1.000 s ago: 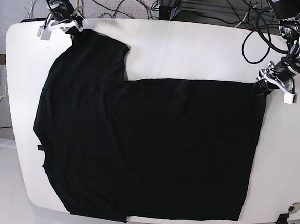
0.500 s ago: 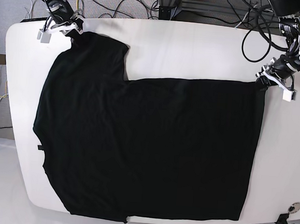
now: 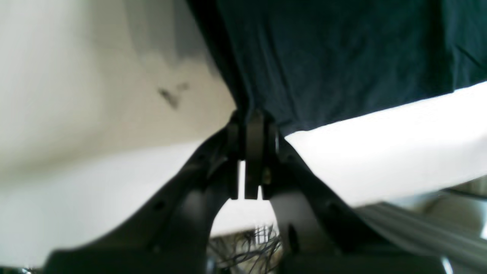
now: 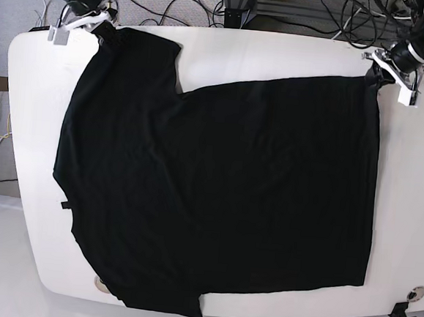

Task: Fold the T-shirt properly
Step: 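Drag the shirt toward the robot with both grippers, then release, then regrasp the shirt's edge with both grippers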

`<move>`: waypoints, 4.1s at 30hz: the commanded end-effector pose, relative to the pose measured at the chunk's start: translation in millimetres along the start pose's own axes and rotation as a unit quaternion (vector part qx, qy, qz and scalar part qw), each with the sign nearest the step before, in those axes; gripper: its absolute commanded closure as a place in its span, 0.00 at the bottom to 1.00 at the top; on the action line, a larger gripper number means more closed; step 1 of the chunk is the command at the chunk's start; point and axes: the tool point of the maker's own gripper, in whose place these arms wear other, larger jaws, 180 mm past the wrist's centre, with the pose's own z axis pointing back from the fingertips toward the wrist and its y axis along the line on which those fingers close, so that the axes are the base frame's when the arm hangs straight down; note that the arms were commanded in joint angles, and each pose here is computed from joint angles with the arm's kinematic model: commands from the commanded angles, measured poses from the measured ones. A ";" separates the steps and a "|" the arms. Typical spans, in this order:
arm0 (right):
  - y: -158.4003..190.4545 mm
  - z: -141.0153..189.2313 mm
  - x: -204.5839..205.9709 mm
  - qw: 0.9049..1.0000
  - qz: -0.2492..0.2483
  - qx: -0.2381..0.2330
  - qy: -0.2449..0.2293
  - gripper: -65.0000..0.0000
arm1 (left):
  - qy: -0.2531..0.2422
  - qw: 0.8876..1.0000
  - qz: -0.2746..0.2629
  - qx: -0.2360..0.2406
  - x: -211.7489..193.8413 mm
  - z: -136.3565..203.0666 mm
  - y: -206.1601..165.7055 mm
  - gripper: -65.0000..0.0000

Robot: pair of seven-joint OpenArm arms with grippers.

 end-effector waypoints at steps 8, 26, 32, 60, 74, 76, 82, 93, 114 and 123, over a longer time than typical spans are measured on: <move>39.3 3.7 56.9 0.995 0.019 0.065 -0.075 1.00 | -0.075 0.989 -0.123 -0.038 60.3 23.3 -44.6 1.00; 88.6 -60.2 166.1 0.977 0.083 0.151 -0.123 1.00 | -0.211 0.967 -0.139 -0.037 174.7 11.5 -45.3 1.00; 97.3 -91.3 202.9 0.975 0.080 0.166 -0.128 1.00 | -0.229 0.968 -0.094 -0.034 197.2 -1.6 -29.6 1.00; 119.9 -205.0 265.6 0.978 0.140 0.129 -0.085 1.00 | -0.220 0.975 -0.016 -0.025 232.8 -44.8 13.9 1.00; 115.3 -214.3 278.3 0.979 0.131 0.116 -0.106 0.55 | -0.226 0.974 -0.026 -0.014 244.8 -43.0 15.2 0.93; 120.9 -217.6 279.1 0.977 0.152 0.108 -0.099 0.23 | -0.226 0.974 -0.015 -0.006 245.4 -42.3 19.3 0.64; 115.0 -208.9 296.7 0.967 0.233 0.054 -0.089 0.11 | -0.227 0.973 0.027 0.041 251.3 -29.9 47.9 0.46; 67.8 -152.5 246.5 0.910 0.406 -0.064 -0.051 0.11 | -0.242 0.967 -0.028 0.071 262.8 1.4 51.3 0.46; -44.2 -149.2 241.1 0.946 0.301 -0.114 -0.048 0.11 | -0.162 0.983 -0.076 0.046 199.5 -19.8 34.2 0.46; -66.7 -158.5 232.1 0.956 0.262 -0.114 -0.063 0.11 | -0.158 0.983 -0.083 0.052 194.7 -16.3 34.9 0.46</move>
